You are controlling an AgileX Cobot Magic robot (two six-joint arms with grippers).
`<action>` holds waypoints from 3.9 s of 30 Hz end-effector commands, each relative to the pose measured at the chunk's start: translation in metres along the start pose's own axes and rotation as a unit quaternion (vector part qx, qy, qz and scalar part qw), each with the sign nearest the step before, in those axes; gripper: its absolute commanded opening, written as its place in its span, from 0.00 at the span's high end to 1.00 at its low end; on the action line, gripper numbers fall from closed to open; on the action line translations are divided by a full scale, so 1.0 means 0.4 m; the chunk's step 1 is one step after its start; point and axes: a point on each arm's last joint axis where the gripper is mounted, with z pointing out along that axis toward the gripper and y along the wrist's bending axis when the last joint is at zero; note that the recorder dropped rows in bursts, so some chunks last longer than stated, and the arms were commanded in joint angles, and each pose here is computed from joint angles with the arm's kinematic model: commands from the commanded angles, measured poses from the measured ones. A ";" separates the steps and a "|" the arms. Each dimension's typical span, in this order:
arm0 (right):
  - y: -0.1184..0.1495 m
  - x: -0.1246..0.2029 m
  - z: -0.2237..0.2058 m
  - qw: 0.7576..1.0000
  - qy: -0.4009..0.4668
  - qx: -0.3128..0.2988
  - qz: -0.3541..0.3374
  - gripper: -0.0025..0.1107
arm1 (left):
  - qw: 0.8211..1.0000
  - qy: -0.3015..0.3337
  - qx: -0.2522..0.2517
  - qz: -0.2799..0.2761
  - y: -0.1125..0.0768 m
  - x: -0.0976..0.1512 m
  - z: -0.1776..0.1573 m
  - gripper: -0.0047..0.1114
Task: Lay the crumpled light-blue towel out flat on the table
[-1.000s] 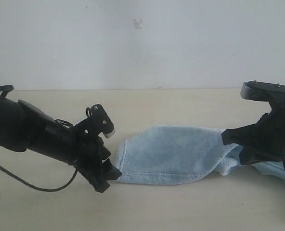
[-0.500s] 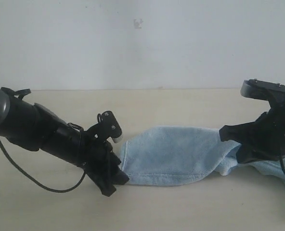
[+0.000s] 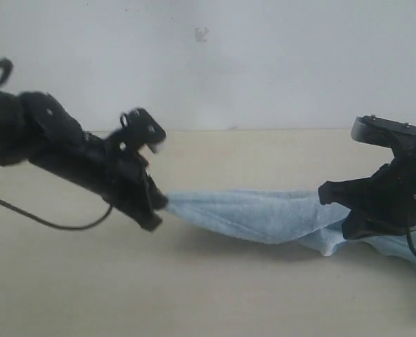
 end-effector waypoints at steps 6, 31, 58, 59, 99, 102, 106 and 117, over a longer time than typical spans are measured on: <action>0.021 0.001 -0.048 0.999 -0.025 -0.023 0.006 0.98 | 0.944 -0.132 -0.275 -0.128 0.046 -0.059 -0.517 0.93; 0.148 0.044 -0.026 0.947 -0.024 -0.053 -0.316 0.60 | 0.949 0.009 -0.201 -0.245 -0.050 0.151 -0.449 0.93; 0.090 0.028 0.237 0.938 -0.003 0.025 -0.345 0.60 | 0.946 -0.041 -0.210 -0.242 -0.040 0.131 -0.451 0.93; 0.089 0.029 0.241 0.939 0.000 0.025 -0.343 0.60 | 0.946 -0.041 -0.210 -0.242 -0.040 0.131 -0.451 0.93; 0.113 0.117 -0.619 0.825 -0.456 0.142 -0.303 0.98 | 0.901 -0.271 -0.307 -0.142 -0.133 0.152 -0.627 0.93; 0.063 0.098 -0.502 0.859 -0.382 0.216 -0.262 0.98 | 0.924 -0.201 -0.279 -0.166 -0.109 0.177 -0.526 0.93; 0.032 0.074 -0.378 0.899 -0.271 0.263 -0.222 0.98 | 0.936 -0.128 -0.255 -0.205 -0.103 0.203 -0.481 0.93; 0.051 0.040 -0.364 0.888 -0.320 0.243 -0.222 0.98 | 0.923 -0.189 -0.268 -0.203 -0.102 0.162 -0.543 0.93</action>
